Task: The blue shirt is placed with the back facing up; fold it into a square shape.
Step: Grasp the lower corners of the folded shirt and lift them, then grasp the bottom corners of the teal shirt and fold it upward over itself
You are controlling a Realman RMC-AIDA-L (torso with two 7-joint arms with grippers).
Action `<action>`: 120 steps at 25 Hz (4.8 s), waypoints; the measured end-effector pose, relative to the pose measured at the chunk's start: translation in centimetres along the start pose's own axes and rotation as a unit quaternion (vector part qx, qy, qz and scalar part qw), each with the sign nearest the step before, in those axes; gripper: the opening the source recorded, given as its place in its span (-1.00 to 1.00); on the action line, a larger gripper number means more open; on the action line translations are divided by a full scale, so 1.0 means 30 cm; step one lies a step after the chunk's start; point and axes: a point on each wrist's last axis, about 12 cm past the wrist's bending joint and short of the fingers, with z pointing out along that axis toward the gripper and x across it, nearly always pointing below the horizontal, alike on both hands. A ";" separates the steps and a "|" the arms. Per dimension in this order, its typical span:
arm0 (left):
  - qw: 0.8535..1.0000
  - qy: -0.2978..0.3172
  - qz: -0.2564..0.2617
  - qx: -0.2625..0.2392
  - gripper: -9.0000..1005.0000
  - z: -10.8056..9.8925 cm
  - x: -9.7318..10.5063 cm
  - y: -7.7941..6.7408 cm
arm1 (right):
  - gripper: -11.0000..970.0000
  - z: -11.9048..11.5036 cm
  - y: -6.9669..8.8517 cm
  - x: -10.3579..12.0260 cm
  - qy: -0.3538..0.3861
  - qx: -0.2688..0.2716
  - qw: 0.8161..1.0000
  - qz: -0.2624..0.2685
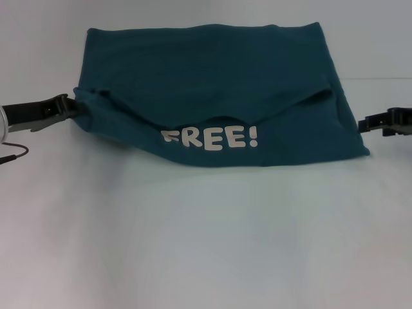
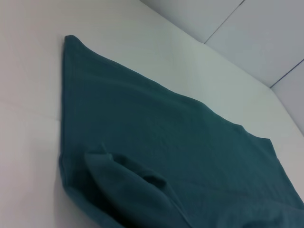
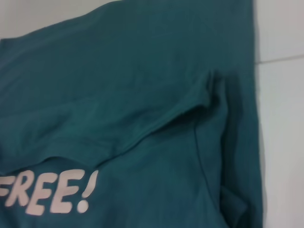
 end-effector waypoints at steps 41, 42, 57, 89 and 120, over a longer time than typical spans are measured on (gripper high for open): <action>1.000 -0.003 -0.011 -0.004 -0.95 0.011 0.016 0.003 | -0.62 0.181 0.061 0.040 0.002 0.069 0.996 -0.059; 1.000 -0.003 -0.011 -0.004 -0.95 0.011 0.016 0.002 | -0.66 0.181 0.060 0.041 0.003 0.069 0.996 -0.058; 0.998 0.056 0.023 0.028 -0.95 -0.057 0.031 -0.010 | -0.89 0.078 0.061 0.058 0.047 0.025 0.997 -0.052; 0.960 0.273 0.033 0.055 -0.95 -0.322 0.186 0.042 | -0.82 -0.155 -0.060 0.290 0.166 -0.099 0.981 0.004; 0.985 0.012 0.096 -0.143 -0.95 0.080 -0.085 -0.060 | -0.75 0.156 0.068 -0.037 -0.177 0.076 0.981 0.024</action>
